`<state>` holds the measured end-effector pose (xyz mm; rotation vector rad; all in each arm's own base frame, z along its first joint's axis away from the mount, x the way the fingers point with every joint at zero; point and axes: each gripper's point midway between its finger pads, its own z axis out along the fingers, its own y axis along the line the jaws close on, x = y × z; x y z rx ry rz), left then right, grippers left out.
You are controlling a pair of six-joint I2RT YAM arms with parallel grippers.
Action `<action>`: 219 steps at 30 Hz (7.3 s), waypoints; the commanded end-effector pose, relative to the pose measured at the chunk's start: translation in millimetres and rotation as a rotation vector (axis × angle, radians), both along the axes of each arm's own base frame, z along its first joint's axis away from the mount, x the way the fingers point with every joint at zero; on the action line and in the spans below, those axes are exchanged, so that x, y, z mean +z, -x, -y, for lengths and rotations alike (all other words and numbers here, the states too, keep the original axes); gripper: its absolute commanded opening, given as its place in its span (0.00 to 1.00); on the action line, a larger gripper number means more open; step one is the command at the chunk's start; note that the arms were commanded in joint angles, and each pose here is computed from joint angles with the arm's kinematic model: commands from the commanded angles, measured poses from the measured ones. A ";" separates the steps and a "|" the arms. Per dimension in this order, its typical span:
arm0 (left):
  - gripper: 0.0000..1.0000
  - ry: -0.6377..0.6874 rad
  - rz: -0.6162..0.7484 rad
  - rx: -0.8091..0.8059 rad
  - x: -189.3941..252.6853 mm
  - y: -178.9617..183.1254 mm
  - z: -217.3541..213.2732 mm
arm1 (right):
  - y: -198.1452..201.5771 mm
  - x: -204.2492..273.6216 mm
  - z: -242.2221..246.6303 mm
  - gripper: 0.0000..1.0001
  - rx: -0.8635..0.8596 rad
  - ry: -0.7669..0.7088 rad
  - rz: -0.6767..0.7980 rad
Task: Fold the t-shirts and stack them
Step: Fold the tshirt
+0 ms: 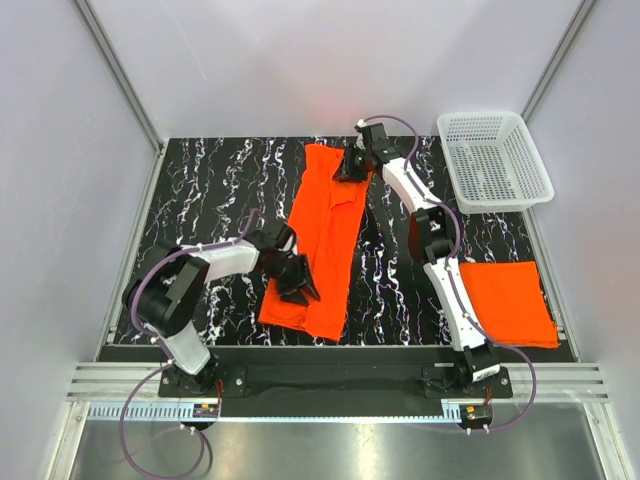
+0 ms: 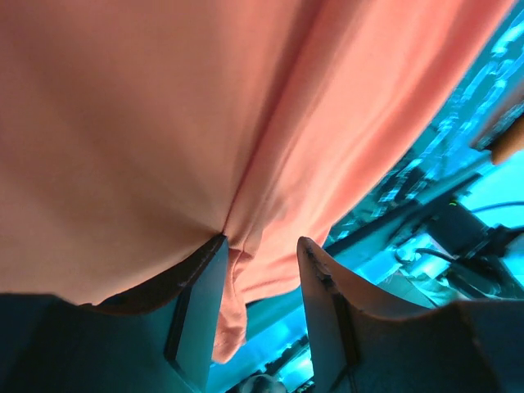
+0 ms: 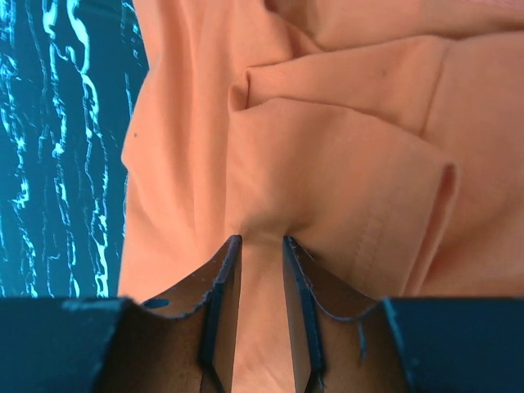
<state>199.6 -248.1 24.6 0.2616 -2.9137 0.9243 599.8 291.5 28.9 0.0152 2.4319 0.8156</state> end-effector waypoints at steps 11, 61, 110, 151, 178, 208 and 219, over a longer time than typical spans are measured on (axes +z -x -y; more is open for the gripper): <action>0.49 0.101 0.060 0.062 19.9 -46.2 51.3 | -30.4 22.7 -21.3 0.34 -0.019 -0.221 0.076; 0.59 -0.153 0.017 -0.027 -8.5 17.8 -91.2 | 438.6 1.9 45.3 0.64 0.097 -0.229 -0.610; 0.00 0.067 0.274 0.270 91.3 -30.8 -32.9 | 388.1 67.7 73.5 0.00 -0.030 -0.176 -0.503; 0.04 0.103 0.227 0.277 61.1 -252.5 -36.6 | 149.3 44.5 71.0 0.09 0.020 -0.240 -0.526; 0.32 -0.016 0.362 0.054 69.5 -199.5 5.6 | 180.4 25.1 45.4 0.21 -0.050 0.223 -0.319; 0.32 -0.018 0.376 0.057 63.6 -215.1 6.9 | 70.8 70.2 58.5 0.20 -0.168 0.164 -0.151; 0.33 -0.008 0.333 0.066 37.9 -234.6 4.9 | 151.2 93.4 51.5 0.35 -0.068 0.037 -0.271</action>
